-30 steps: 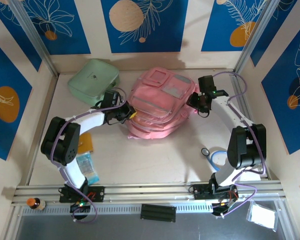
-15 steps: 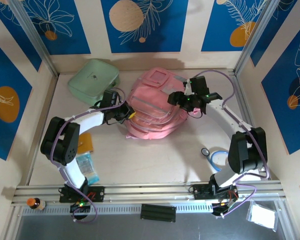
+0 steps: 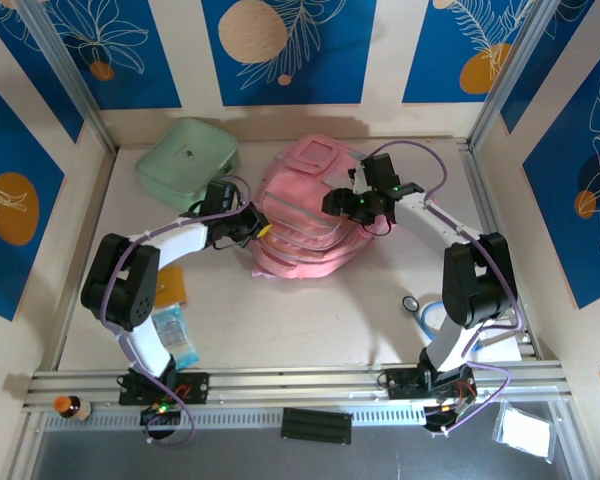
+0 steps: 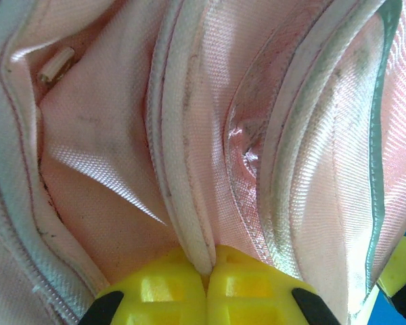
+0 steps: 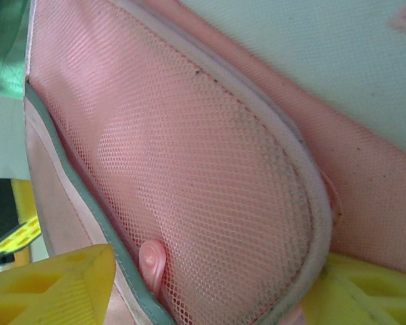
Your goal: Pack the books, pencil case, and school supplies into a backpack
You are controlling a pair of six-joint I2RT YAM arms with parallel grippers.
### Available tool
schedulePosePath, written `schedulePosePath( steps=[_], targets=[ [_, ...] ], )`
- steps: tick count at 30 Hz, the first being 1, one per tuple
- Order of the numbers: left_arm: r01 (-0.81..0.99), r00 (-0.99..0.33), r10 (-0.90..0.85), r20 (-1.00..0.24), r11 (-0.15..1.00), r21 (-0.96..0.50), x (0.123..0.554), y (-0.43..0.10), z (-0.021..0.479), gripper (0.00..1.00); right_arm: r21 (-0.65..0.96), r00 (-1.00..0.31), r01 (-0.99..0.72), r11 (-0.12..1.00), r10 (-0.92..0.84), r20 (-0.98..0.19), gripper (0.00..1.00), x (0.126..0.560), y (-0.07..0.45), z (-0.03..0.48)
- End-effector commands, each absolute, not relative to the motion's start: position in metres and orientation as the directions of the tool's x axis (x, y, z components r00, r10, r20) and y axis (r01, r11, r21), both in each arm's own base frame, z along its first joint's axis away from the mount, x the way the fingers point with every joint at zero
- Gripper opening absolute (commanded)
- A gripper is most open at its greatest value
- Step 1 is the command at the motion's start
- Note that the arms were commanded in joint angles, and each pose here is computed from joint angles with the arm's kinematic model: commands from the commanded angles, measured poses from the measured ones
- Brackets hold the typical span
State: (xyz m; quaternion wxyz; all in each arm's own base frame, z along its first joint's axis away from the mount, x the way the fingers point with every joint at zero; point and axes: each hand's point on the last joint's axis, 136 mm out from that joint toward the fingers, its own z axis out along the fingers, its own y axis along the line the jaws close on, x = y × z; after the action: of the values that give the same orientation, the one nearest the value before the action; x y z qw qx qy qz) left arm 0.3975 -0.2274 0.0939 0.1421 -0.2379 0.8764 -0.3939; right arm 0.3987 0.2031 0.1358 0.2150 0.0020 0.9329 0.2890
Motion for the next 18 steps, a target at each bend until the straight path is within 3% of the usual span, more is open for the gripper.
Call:
schedulePosePath(
  steps=[1, 5, 9, 18],
  targets=[
    [-0.315, -0.851, -0.523, -0.037, 0.568, -0.760, 0.395, -0.227, 0.093, 0.06, 0.527, -0.928, -0.189, 0.829, 0.025, -0.371, 0.70, 0.376, 0.209, 0.122],
    [-0.315, -0.850, -0.525, -0.036, 0.564, -0.764, 0.397, -0.228, 0.094, 0.06, 0.571, -0.933, -0.226, 0.790, -0.006, -0.361, 0.69, 0.344, 0.210, 0.124],
    [-0.311, -0.852, -0.523, -0.035, 0.559, -0.769, 0.399, -0.230, 0.095, 0.06, 0.596, -0.908, -0.340, 0.728, -0.089, -0.410, 0.62, 0.323, 0.218, 0.130],
    [-0.305, -0.853, -0.521, -0.042, 0.561, -0.770, 0.398, -0.229, 0.100, 0.07, 0.393, -0.860, -0.361, 0.845, -0.139, -0.491, 0.44, 0.346, 0.196, 0.126]
  ],
)
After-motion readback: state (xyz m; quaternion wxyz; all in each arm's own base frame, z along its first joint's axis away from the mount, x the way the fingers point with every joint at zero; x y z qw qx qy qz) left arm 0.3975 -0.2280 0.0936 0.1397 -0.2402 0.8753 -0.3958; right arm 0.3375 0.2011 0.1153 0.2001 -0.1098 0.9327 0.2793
